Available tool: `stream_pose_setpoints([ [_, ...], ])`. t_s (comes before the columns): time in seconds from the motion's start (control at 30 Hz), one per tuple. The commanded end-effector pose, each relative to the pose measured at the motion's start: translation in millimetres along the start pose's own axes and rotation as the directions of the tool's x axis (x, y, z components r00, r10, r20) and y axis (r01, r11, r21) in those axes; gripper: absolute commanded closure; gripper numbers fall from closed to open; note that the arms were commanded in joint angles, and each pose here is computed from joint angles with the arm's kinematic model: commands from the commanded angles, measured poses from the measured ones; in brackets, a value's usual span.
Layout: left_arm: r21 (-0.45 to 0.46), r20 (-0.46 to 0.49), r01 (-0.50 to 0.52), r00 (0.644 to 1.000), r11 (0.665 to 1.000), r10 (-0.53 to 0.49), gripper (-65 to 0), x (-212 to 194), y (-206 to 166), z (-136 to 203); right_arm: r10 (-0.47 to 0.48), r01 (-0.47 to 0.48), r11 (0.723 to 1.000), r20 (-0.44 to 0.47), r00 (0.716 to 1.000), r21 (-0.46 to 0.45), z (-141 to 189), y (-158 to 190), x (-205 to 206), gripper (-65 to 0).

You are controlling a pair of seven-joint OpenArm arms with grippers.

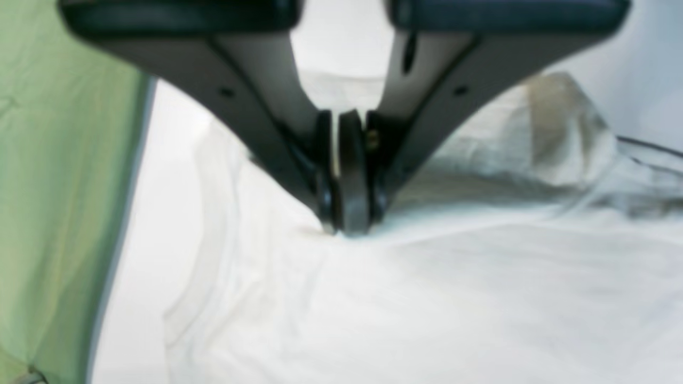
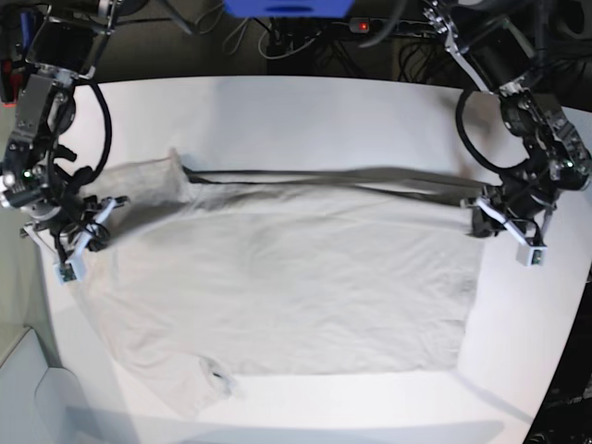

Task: Layout the t-shirt on the table in an organized manner, then fold the t-shirt properly
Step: 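Lift the collar edge with both grippers and fold it over the body, then hold the folded collar edge with both grippers and adjust the fold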

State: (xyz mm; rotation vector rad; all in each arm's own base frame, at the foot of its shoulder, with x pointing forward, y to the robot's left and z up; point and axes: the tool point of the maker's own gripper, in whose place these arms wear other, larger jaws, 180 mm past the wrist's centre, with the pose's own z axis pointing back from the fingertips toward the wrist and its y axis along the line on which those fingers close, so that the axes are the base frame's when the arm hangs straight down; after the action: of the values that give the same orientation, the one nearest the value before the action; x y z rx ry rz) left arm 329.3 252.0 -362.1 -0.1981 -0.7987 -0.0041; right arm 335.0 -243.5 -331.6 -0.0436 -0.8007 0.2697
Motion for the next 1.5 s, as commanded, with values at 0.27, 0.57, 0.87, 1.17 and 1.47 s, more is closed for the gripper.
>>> stream_pose_setpoints([
  [0.27, 0.036, 0.095, -0.036, 0.995, 0.999, 0.032, -6.3, 25, 18, 12, -0.007, 0.007, 1.000, 0.063, 0.998, 0.005, -4, -8, 20, 0.0],
  [0.57, 0.039, 0.093, -0.034, 0.995, 0.999, 0.030, -6.4, 25, 19, 12, -0.031, 0.030, 0.999, 0.048, 0.998, 0.014, -13, -13, 10, 0.0],
  [0.87, -0.005, 0.054, -0.095, 0.994, 0.995, 0.095, -6.6, 17, 19, -7, -0.013, 0.012, 0.999, 0.045, 0.999, 0.032, -16, -5, 12, 0.0],
  [1.17, -0.006, 0.109, -0.094, 0.990, 0.996, 0.094, -19.9, 31, 20, -7, 0.004, -0.004, 1.000, 0.026, 1.000, 0.005, -17, -9, 9, -14.7],
  [1.47, -0.008, 0.138, -0.085, 0.987, 0.996, 0.086, -35.1, 43, 19, -4, 0.015, -0.015, 1.000, 0.016, 1.000, -0.013, -15, -14, 6, -25.8],
])
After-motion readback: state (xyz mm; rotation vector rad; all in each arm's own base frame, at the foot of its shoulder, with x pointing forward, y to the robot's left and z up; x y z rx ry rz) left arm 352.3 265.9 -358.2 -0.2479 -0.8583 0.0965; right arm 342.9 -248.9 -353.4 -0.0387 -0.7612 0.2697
